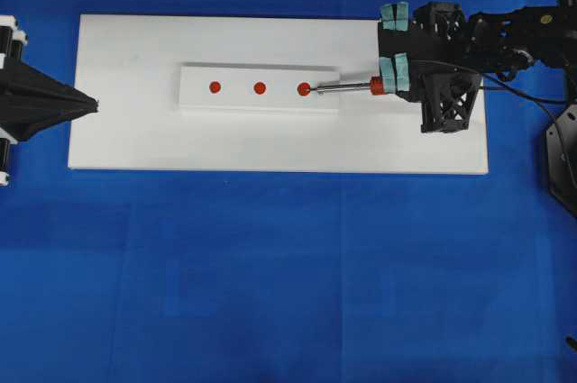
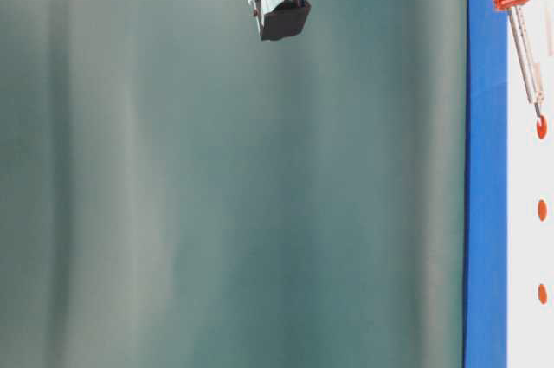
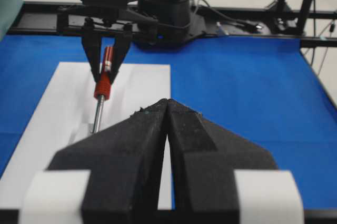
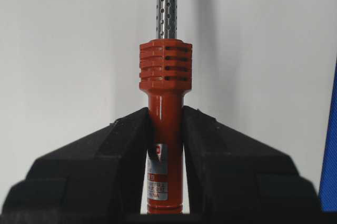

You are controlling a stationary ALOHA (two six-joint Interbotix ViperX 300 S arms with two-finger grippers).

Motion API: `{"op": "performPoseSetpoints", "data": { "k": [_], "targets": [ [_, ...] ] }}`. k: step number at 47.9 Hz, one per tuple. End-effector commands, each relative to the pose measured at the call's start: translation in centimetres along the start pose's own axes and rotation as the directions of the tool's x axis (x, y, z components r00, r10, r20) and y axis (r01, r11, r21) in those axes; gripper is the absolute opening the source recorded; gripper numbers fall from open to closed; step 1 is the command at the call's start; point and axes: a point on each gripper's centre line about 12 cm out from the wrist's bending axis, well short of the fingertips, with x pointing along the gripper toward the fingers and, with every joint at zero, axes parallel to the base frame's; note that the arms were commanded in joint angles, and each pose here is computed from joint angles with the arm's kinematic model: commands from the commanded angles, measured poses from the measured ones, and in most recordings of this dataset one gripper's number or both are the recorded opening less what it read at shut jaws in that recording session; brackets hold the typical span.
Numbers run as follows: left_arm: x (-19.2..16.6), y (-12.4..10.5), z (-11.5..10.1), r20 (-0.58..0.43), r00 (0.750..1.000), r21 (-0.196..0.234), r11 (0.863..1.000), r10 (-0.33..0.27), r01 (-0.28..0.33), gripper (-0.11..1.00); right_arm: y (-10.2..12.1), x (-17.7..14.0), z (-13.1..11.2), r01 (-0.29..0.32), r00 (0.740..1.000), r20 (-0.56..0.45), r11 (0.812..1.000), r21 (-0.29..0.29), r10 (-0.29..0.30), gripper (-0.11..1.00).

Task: Touch the tip of the soldering iron to the mark.
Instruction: 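Lift the iron and carry it back toward the table front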

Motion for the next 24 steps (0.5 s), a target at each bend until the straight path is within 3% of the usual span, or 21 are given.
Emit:
{"op": "performPoseSetpoints", "data": {
  "k": [1, 10, 24],
  "targets": [
    [0.2, 0.0, 0.5, 0.017, 1.0, 0.0, 1.0, -0.002, 0.002, 0.0, -0.2, -0.6, 1.0, 0.006, 0.999, 0.038, 1.0, 0.002, -0.006, 0.06],
    [0.2, -0.1, 0.6, 0.02, 1.0, 0.001, 1.0, -0.003, 0.003, 0.0, -0.3, -2.7, 2.3, 0.008, 0.997, 0.072, 1.0, -0.003, -0.008, 0.06],
    [0.2, 0.0, 0.6, 0.02, 1.0, 0.0, 1.0, -0.002, 0.002, 0.0, -0.2, -8.4, 4.7, 0.016, 0.988, 0.152, 0.999, -0.027, -0.012, 0.06]
  ]
}}
